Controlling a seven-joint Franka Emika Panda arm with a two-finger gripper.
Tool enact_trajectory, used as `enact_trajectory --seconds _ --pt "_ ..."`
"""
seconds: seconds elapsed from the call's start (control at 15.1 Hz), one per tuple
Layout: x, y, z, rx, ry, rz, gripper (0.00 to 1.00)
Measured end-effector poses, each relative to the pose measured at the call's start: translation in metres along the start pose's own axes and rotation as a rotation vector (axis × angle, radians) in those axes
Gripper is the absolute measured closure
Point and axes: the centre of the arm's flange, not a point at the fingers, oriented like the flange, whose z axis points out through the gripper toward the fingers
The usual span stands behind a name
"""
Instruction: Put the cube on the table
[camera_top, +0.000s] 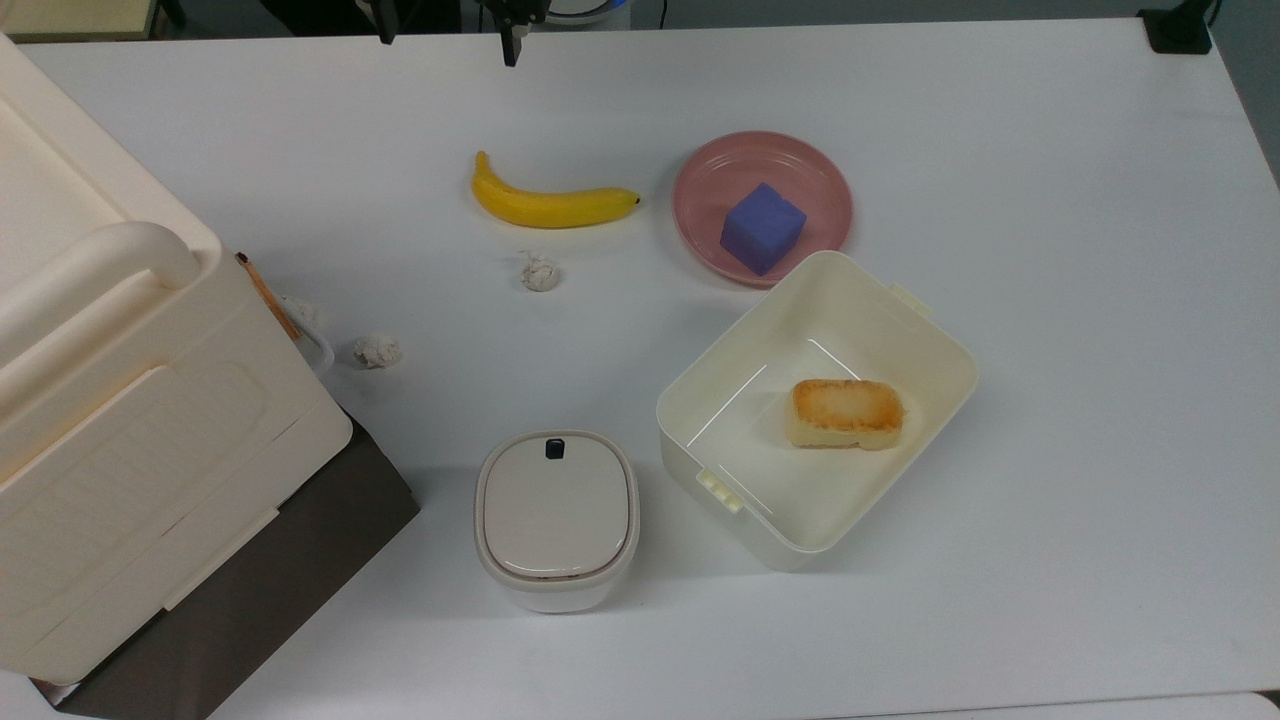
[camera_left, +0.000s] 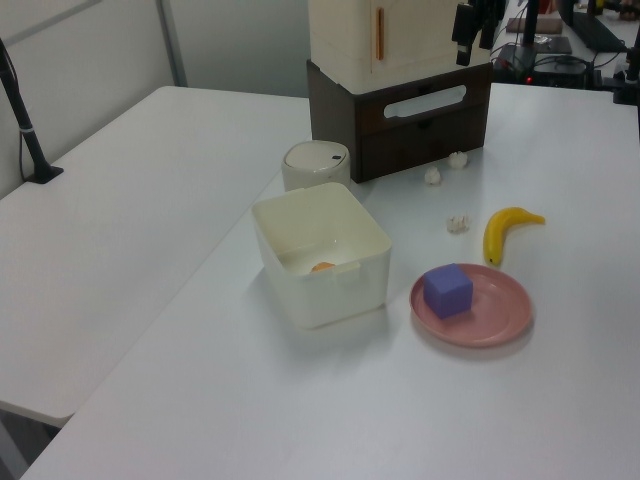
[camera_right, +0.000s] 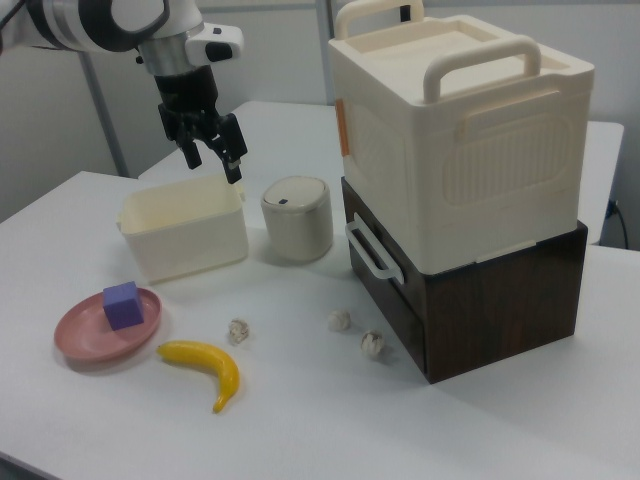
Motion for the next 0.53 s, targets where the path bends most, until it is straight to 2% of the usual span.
enact_trajectory --seconds 0.53 --pt "-0.001 -0.008 0.0017 0.001 -0.003 -0.05 0.0"
